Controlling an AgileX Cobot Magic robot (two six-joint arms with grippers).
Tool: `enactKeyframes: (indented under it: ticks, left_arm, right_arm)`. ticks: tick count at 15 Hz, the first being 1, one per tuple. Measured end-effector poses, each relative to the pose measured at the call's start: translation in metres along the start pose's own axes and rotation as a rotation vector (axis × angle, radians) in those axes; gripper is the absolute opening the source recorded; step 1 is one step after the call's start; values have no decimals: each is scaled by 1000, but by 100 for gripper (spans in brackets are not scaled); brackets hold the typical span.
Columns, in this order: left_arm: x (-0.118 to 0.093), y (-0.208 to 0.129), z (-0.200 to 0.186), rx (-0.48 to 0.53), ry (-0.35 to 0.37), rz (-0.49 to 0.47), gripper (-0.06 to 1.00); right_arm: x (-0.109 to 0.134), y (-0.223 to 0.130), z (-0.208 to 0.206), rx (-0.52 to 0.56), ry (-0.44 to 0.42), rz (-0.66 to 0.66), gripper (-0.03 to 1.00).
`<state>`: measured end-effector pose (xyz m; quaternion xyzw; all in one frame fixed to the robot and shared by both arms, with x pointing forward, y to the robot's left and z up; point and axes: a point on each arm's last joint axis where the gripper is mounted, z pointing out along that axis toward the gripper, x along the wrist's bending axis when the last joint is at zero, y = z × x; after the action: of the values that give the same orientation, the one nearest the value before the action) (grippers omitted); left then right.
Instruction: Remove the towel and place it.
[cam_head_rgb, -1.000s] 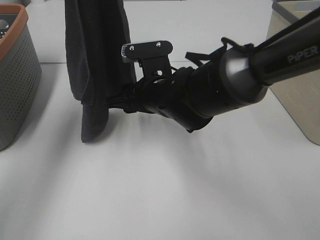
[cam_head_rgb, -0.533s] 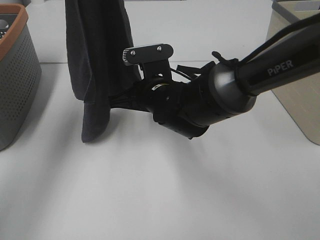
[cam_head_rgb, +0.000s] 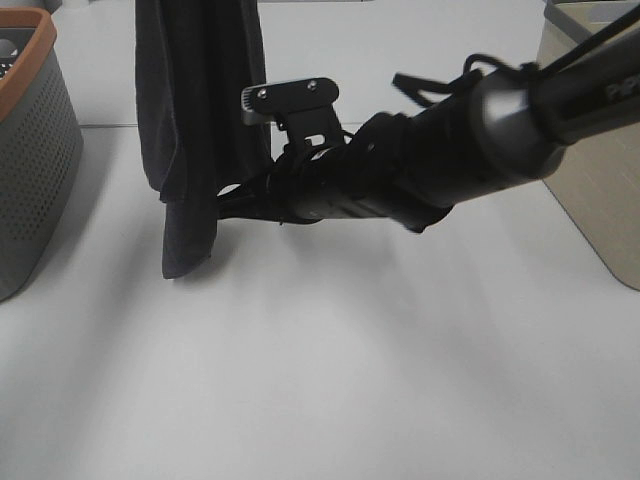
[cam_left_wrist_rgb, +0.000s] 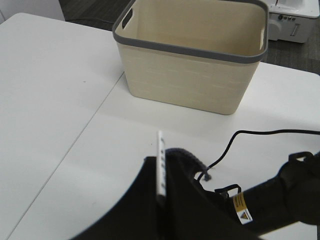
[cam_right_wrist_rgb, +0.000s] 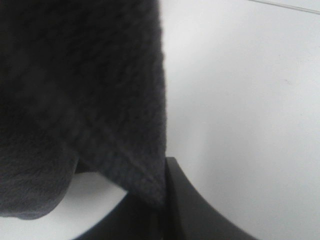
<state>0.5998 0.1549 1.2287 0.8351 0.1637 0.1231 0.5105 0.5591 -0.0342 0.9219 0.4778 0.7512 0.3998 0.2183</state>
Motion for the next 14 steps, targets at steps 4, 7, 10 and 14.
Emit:
enactKeyframes:
  ticks: [4,7,10,14]
  left_arm:
    - [-1,2,0,-18,-12,-3,0]
    - [-2,3,0,-38,-25,23,0]
    - [-2,-1,3,-36,-35,26,0]
    - [3,-30,21,-70,-1,-75,0]
  right_arm:
    - [-53,25,-27,99,66,-15,2]
    - [-86,44,-64,144,112,-87,2]
    - [-117,56,-99,226,142,-141,2]
    - [-123,91,-130,330,204,-300,2]
